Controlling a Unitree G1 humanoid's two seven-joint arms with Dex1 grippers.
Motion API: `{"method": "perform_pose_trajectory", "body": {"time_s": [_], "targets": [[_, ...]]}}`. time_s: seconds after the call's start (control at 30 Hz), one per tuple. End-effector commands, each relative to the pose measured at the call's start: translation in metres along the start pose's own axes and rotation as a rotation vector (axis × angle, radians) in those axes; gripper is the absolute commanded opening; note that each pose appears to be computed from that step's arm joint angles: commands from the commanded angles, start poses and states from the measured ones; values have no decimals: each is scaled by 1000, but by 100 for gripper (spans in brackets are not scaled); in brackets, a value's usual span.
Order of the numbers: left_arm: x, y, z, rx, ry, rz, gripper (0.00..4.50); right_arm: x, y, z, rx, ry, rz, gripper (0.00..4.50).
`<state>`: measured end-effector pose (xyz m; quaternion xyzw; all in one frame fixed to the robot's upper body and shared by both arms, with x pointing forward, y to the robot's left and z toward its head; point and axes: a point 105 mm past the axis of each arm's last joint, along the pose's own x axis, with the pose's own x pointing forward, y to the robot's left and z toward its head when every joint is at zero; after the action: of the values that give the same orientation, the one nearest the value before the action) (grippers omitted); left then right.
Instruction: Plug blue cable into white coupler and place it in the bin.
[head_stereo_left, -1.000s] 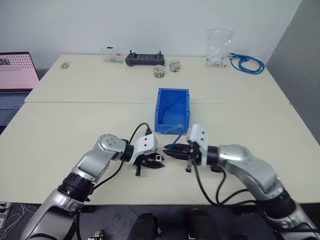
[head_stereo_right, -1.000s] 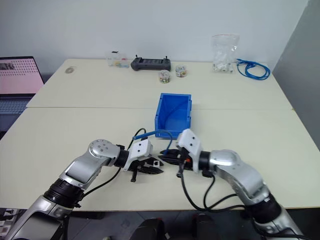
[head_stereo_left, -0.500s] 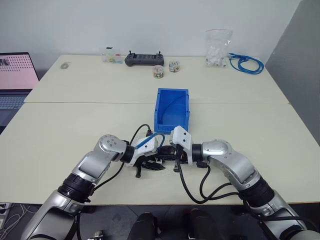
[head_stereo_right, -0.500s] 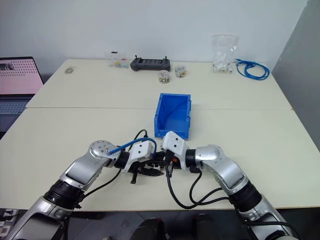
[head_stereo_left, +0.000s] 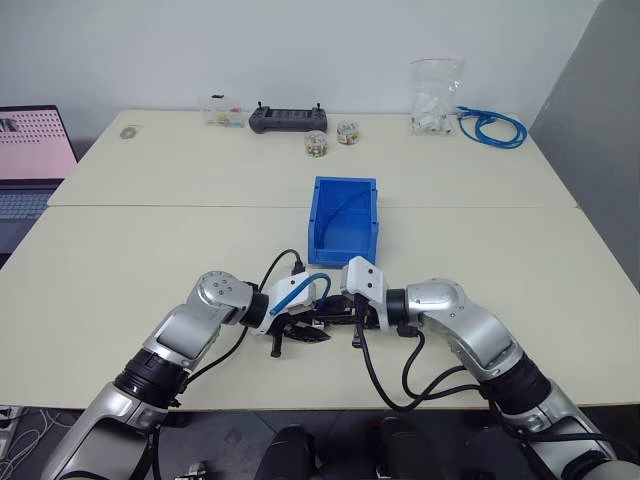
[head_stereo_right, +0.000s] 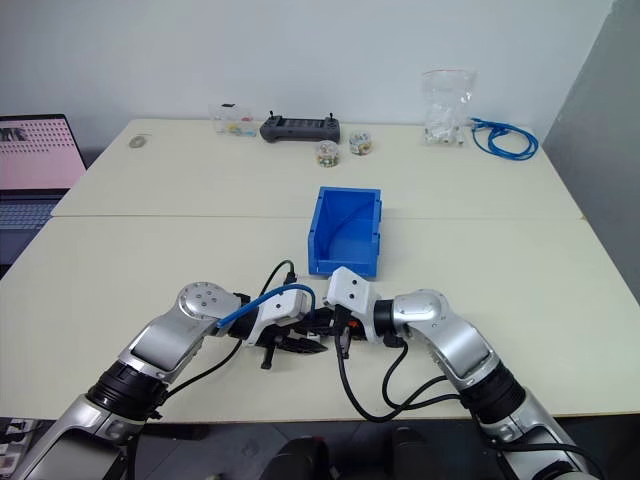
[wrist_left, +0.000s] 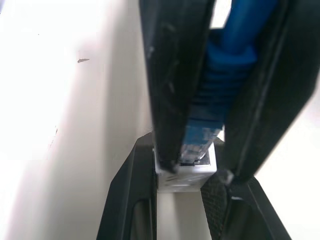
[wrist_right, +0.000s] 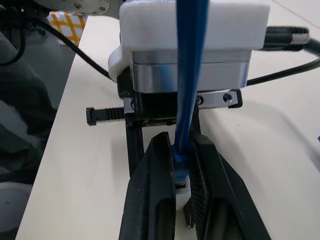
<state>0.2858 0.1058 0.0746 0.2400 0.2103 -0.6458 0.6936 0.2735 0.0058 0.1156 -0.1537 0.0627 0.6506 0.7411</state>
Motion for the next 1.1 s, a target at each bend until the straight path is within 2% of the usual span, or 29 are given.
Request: {"method": "perform_pose_trajectory", "body": {"time_s": [0.03,0.37,0.53,0.67,0.83,0.93,1.03,1.1], "targets": [[5,-9,-15,-25,51,-38,80,3,6,-5,-16,22,46,11],[5,-6,-15,-8,54,-33,80,12,6,-19,-9,87,166,11],[5,-5,-15,-7,51,-26,80,13,19,-47,53,211,266,11],[5,-4,-15,-7,48,-23,80,12,18,-62,122,256,258,11],[6,-4,-15,-8,47,-24,80,10,14,-67,179,259,231,11],[6,-3,-16,1,48,-17,80,9,8,-53,168,190,185,11],[1,0,-16,-7,25,18,80,2,-6,-24,140,83,105,11],[-8,2,-15,-16,-3,40,150,-4,-15,-6,146,11,43,11]]}}
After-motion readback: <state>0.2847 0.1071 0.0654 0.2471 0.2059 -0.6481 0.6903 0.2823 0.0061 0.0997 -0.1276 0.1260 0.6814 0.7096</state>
